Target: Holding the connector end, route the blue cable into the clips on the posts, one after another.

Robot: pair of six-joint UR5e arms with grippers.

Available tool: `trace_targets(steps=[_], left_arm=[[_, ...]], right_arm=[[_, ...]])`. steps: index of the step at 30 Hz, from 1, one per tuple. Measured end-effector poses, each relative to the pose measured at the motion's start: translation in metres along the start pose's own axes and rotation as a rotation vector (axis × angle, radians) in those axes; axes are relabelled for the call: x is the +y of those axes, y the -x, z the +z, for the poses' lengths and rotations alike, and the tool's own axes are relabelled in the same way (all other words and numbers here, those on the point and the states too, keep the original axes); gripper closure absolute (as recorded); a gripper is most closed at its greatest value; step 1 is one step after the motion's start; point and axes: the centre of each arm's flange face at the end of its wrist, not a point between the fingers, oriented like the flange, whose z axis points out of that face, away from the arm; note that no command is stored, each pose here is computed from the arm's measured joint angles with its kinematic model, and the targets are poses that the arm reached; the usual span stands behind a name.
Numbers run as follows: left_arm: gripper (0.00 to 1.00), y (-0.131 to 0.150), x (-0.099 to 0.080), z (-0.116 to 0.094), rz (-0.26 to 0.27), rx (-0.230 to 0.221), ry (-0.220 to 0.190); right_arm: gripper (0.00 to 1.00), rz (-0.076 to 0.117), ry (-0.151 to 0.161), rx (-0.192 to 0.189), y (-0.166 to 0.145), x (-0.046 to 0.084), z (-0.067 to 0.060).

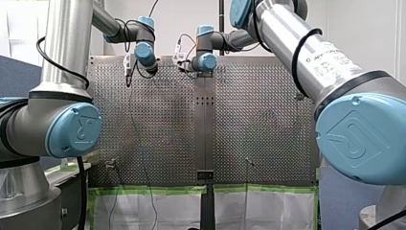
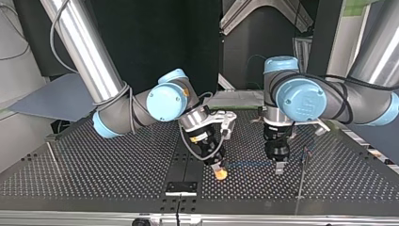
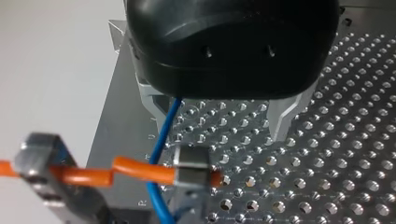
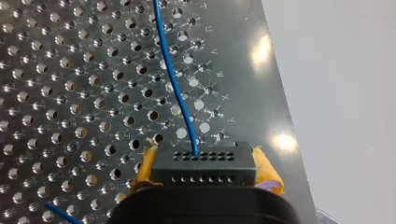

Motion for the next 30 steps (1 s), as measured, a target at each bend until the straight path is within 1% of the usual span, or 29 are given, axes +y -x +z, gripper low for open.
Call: trace_targets(steps=[8, 9, 10, 11, 12, 13, 15, 16, 17, 18, 19, 20, 21, 30], left_arm=[[0.0, 0.0032, -0.0008, -0.0014, -0.011, -0.01, -0.002], [0.05, 0.0033, -0.001, -0.0016, -0.012, -0.01, -0.002], [0.05, 0.0035, -0.0011, -0.0017, -0.012, -0.011, -0.001], [0.14, 0.0036, -0.0011, -0.0019, -0.013, -0.011, -0.001], [0.34, 0.0038, -0.0013, -0.0021, -0.013, -0.012, -0.001], [0.34, 0.0039, -0.0015, -0.0022, -0.014, -0.012, -0.001], [0.55, 0.004, -0.0017, -0.0024, -0.016, -0.012, -0.001], [0.55, 0.0041, -0.0017, -0.0024, -0.017, -0.012, -0.001], [0.72, 0.0041, -0.0017, -0.0024, -0.018, -0.013, -0.001], [0.82, 0.0043, -0.0018, -0.0024, -0.019, -0.014, -0.001], [0.82, 0.0043, -0.0018, -0.0024, -0.021, -0.014, -0.001], [0.95, 0.0044, -0.0019, -0.0024, -0.021, -0.015, -0.001], [1.0, 0.0044, -0.0019, -0.0024, -0.023, -0.015, -0.001], [1.0, 0.0047, -0.0013, -0.0018, -0.029, -0.017, 0.0]], right_arm=[[1.0, 0.0, 0.0, -0.001, 0.0002, -0.0002, -0.0002], [1.0, 0.0, 0.0, -0.002, 0.0003, -0.0003, -0.0002], [1.0, 0.0, 0.0, -0.002, 0.0003, -0.0004, -0.0002], [1.0, 0.0, 0.0, -0.002, 0.0003, -0.0005, -0.0002], [1.0, 0.0, 0.0, -0.002, 0.0004, -0.0006, -0.0003], [1.0, 0.0, 0.0, -0.003, 0.0004, -0.0006, -0.0003], [1.0, 0.0, 0.0, -0.003, 0.0004, -0.0007, -0.0003], [1.0, 0.0, 0.0, -0.003, 0.0004, -0.0007, -0.0003], [1.0, 0.0, 0.0, -0.003, 0.0005, -0.0007, -0.0004], [1.0, 0.001, 0.0, -0.003, 0.0004, -0.0007, -0.0004], [1.0, 0.001, 0.0, -0.003, 0.0004, -0.0007, -0.0004], [1.0, 0.001, 0.0, -0.003, 0.0004, -0.0007, -0.0004], [1.0, 0.001, 0.0, -0.003, 0.0004, -0.0008, -0.0004], [1.0, 0.0, 0.001, -0.004, 0.0002, 0.0002, -0.0004]])
